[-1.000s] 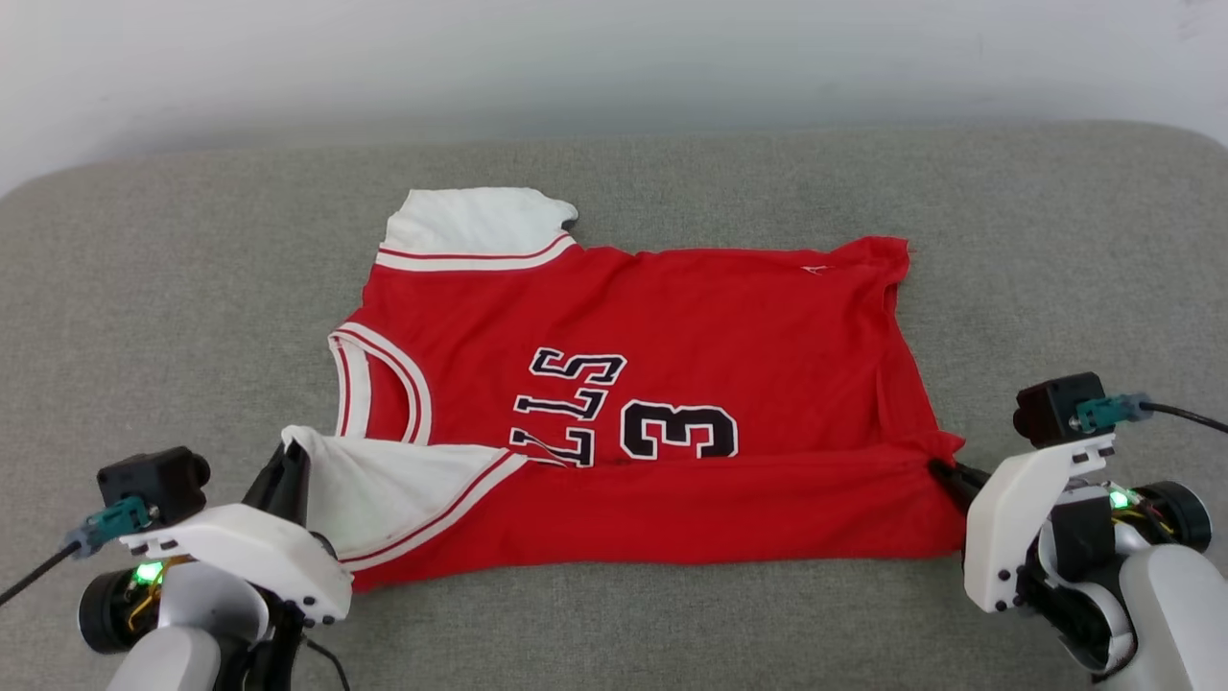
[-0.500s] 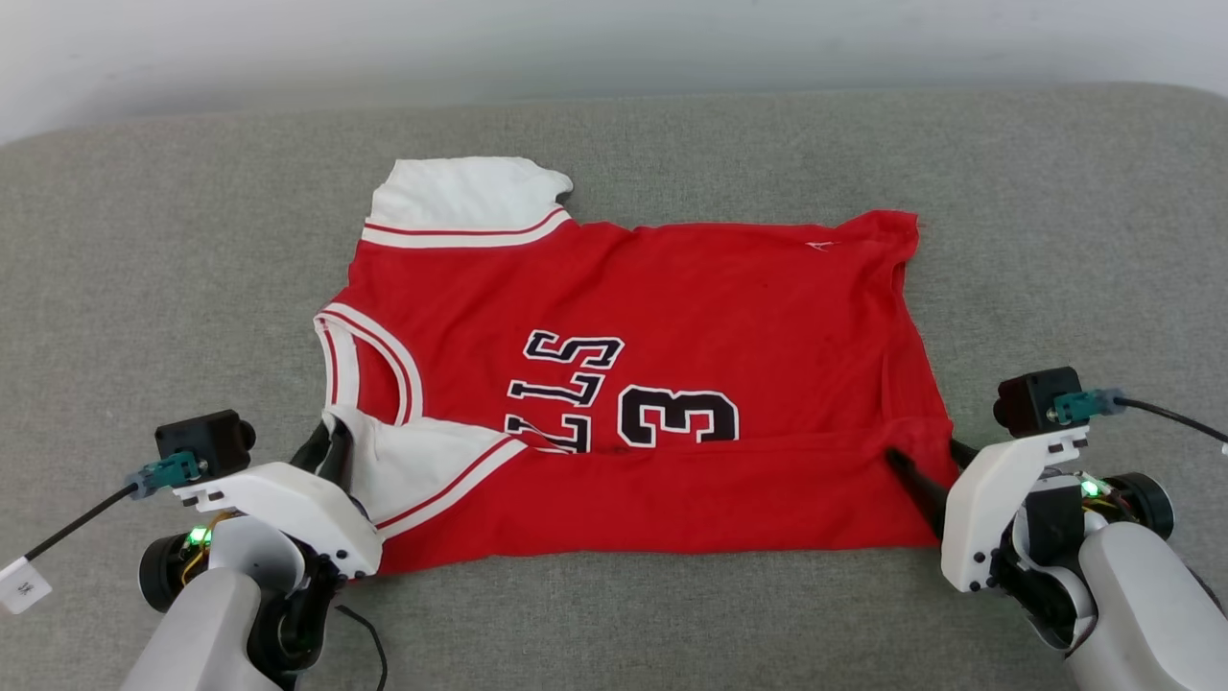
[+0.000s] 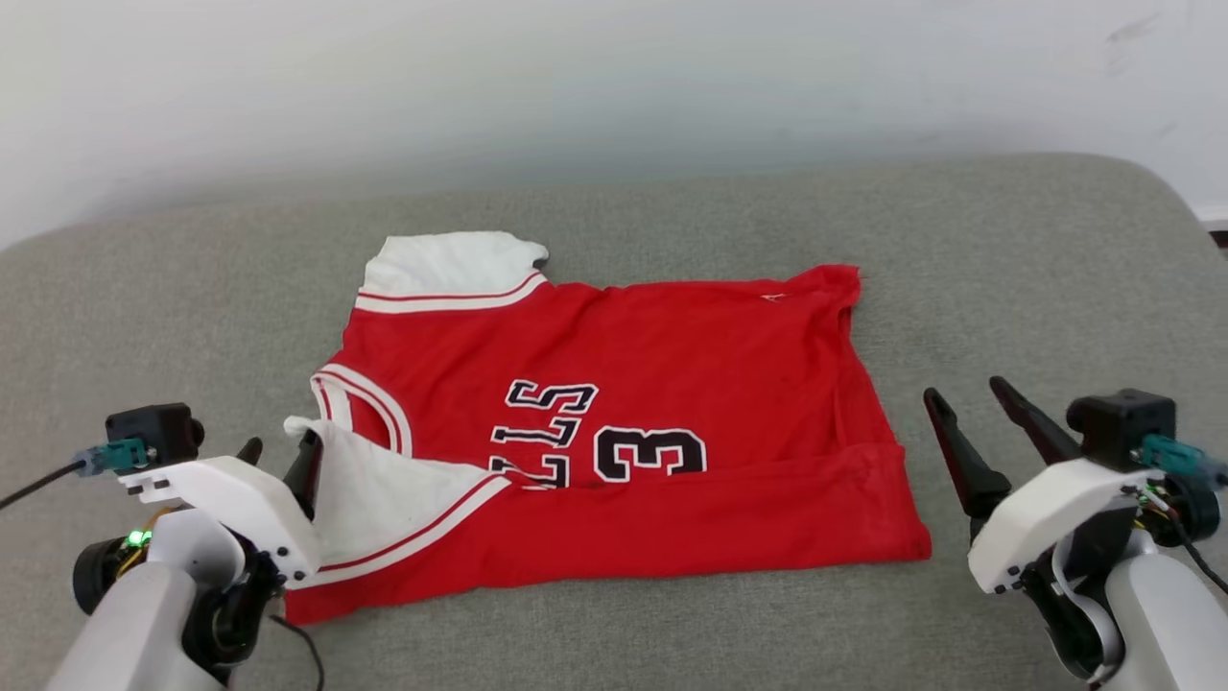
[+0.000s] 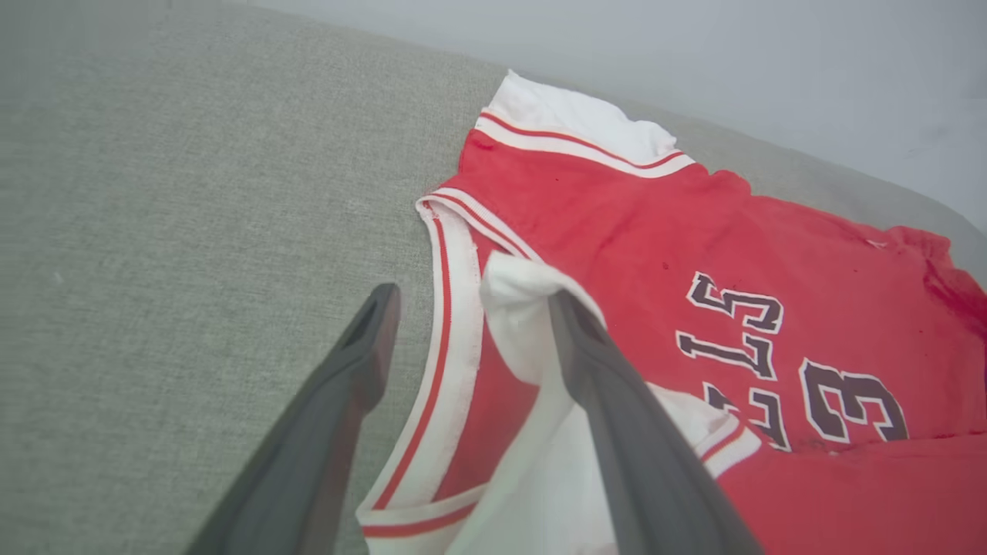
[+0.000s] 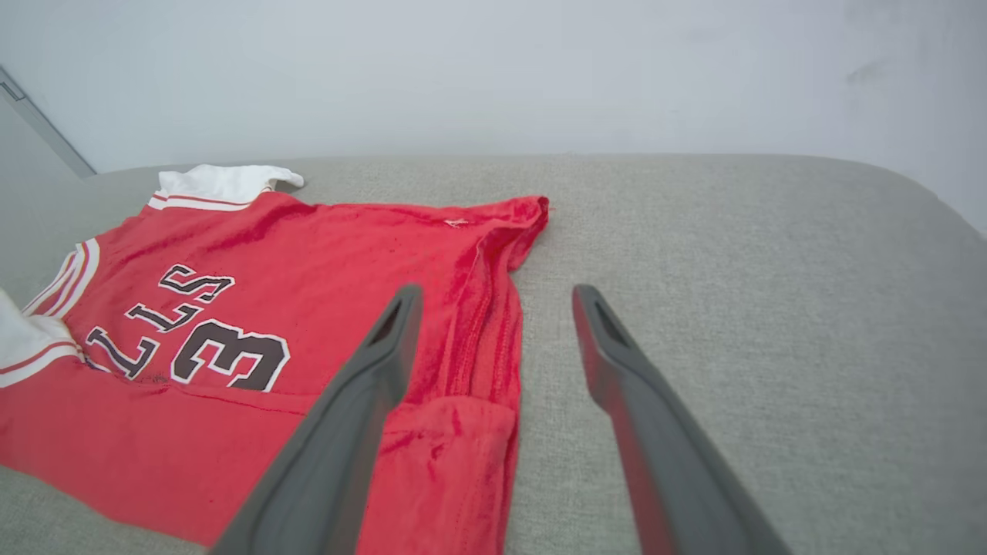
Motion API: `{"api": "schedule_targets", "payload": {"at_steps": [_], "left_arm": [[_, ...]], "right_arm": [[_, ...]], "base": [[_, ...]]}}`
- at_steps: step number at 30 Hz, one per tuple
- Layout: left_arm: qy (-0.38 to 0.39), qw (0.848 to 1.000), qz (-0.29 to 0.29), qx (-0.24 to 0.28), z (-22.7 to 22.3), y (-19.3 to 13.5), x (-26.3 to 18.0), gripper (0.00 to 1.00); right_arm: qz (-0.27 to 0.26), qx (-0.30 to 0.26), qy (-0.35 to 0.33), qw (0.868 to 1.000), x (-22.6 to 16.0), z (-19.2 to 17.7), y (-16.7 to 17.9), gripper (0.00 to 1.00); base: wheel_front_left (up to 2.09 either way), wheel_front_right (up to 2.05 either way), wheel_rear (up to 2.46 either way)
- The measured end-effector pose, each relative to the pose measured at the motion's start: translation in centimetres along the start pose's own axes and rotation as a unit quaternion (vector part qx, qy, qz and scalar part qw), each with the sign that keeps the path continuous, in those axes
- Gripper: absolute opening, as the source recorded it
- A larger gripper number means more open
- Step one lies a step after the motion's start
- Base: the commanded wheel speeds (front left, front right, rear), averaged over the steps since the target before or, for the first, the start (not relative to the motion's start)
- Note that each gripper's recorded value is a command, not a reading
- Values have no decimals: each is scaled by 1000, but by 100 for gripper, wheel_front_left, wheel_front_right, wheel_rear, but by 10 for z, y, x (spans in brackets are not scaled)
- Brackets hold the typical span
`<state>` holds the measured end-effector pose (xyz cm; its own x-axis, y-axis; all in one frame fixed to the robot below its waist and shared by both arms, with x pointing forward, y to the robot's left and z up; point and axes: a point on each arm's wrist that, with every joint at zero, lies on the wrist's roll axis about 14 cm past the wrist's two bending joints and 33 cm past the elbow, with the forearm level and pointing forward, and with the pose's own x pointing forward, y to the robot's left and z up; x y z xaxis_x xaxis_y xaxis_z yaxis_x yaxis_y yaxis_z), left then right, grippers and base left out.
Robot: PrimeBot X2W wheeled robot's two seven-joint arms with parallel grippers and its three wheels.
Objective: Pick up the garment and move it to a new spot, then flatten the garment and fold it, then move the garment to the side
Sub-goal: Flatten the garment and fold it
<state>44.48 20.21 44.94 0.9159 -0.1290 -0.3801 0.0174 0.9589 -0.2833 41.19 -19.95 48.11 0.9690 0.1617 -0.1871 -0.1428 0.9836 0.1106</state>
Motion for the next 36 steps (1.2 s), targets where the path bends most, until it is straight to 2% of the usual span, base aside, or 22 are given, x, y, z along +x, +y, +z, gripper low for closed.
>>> {"api": "schedule_targets", "payload": {"at_steps": [7,11,15,22,31,32,33,34,35,36], "left_arm": [[71,995,-11,62,11,-1,-16,100],[149,983,-22,106,-1,-4,-27,100],[218,967,-25,127,-12,-3,-35,100],[319,940,-23,115,-52,-1,-42,100],[371,925,-28,85,-93,-1,-26,100],[374,923,-31,80,-96,-3,-23,95],[379,922,-32,73,-99,-3,-22,50],[381,921,-35,70,-100,-4,-21,22],[379,922,-37,68,-101,-5,-19,0],[378,923,-39,65,-102,-5,-19,0]], "right_arm": [[-21,-14,-91,996,-34,42,-4,100],[-31,-14,-121,992,-52,55,-1,100],[-40,-12,-133,990,-62,60,3,100],[-48,-2,-135,990,-61,60,9,100],[-55,-3,-113,992,-45,46,5,100],[-55,-3,-110,992,-43,44,5,100],[-54,-4,-109,993,-41,44,6,100],[-52,-5,-110,993,-39,45,6,100],[-51,-6,-111,992,-37,46,6,100],[-51,-7,-110,993,-37,47,6,100]], "base": [[0,0,0],[0,0,0],[0,0,0],[0,0,0],[0,0,0],[0,0,0],[0,0,0],[0,0,0],[0,0,0],[0,0,0]]}}
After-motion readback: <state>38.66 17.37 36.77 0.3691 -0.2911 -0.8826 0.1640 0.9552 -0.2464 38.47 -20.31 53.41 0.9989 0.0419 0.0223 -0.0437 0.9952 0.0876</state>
